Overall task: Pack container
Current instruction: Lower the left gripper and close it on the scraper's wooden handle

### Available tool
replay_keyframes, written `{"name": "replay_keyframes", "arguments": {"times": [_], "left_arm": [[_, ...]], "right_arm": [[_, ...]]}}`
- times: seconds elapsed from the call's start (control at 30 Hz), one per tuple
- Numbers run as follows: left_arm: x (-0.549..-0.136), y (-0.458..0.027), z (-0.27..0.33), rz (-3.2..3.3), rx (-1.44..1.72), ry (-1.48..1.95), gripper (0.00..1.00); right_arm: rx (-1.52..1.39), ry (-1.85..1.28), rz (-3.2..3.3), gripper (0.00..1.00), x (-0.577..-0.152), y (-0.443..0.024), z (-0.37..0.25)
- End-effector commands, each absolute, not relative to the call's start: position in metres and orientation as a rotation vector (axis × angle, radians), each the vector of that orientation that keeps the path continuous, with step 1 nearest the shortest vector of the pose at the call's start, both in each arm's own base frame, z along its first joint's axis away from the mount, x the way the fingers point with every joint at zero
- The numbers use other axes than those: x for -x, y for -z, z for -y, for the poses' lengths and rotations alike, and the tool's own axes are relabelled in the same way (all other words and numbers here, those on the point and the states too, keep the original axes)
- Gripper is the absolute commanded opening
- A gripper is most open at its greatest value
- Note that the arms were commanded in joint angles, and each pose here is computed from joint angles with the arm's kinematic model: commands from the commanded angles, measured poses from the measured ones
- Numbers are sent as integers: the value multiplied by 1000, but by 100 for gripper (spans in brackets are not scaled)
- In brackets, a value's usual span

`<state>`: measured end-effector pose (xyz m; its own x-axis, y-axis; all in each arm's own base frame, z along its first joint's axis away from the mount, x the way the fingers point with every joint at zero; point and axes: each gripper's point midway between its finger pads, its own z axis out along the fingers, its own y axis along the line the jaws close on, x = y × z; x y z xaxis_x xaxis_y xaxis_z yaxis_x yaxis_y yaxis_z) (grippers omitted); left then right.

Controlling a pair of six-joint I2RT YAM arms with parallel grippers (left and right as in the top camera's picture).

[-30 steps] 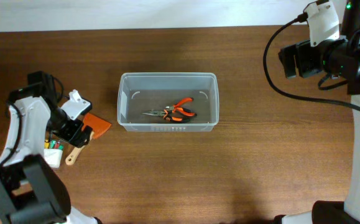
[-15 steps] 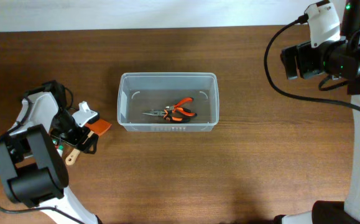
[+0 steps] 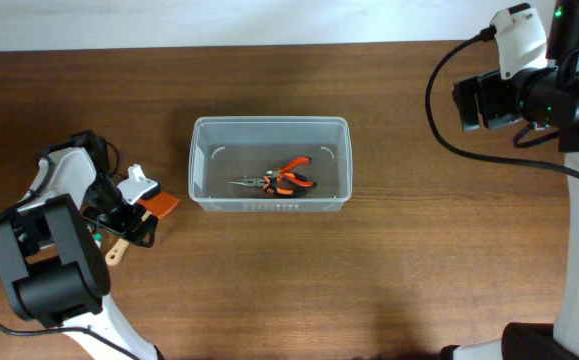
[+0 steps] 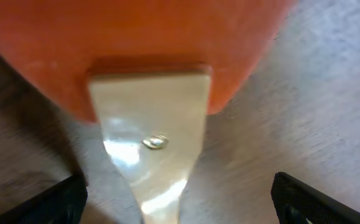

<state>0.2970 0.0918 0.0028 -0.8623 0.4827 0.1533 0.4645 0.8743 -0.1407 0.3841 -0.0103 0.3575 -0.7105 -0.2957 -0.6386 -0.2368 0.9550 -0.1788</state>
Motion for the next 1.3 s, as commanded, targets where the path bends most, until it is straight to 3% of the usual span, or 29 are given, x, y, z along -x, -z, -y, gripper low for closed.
{"name": "replay_keyframes", "arguments": {"times": [0.0, 0.23, 0.47, 0.5, 0.77, 0.87, 0.97, 1.03, 1.27], "left_arm": [[-298, 13, -91, 2864, 690, -168, 94], [-300, 13, -92, 2888, 612, -151, 95], [-301, 14, -90, 2906, 533, -163, 89], [-301, 13, -87, 2912, 530, -190, 83], [-303, 13, -79, 2929, 527, -253, 73], [-304, 13, -78, 2931, 527, -258, 57], [-305, 13, -79, 2936, 529, -255, 52], [-305, 13, -79, 2937, 529, -254, 41], [-304, 13, -78, 2934, 528, -256, 37]], "right_arm": [[348, 125, -2401, 99, -385, -356, 15], [348, 125, -2401, 99, -385, -356, 15], [348, 125, -2401, 99, -385, -356, 16], [348, 125, -2401, 98, -385, -356, 16], [348, 125, -2401, 99, -385, -356, 15], [348, 126, -2400, 99, -385, -356, 16], [348, 125, -2401, 99, -384, -356, 15], [348, 126, -2401, 99, -385, -356, 15], [348, 126, -2401, 99, -384, -356, 15]]}}
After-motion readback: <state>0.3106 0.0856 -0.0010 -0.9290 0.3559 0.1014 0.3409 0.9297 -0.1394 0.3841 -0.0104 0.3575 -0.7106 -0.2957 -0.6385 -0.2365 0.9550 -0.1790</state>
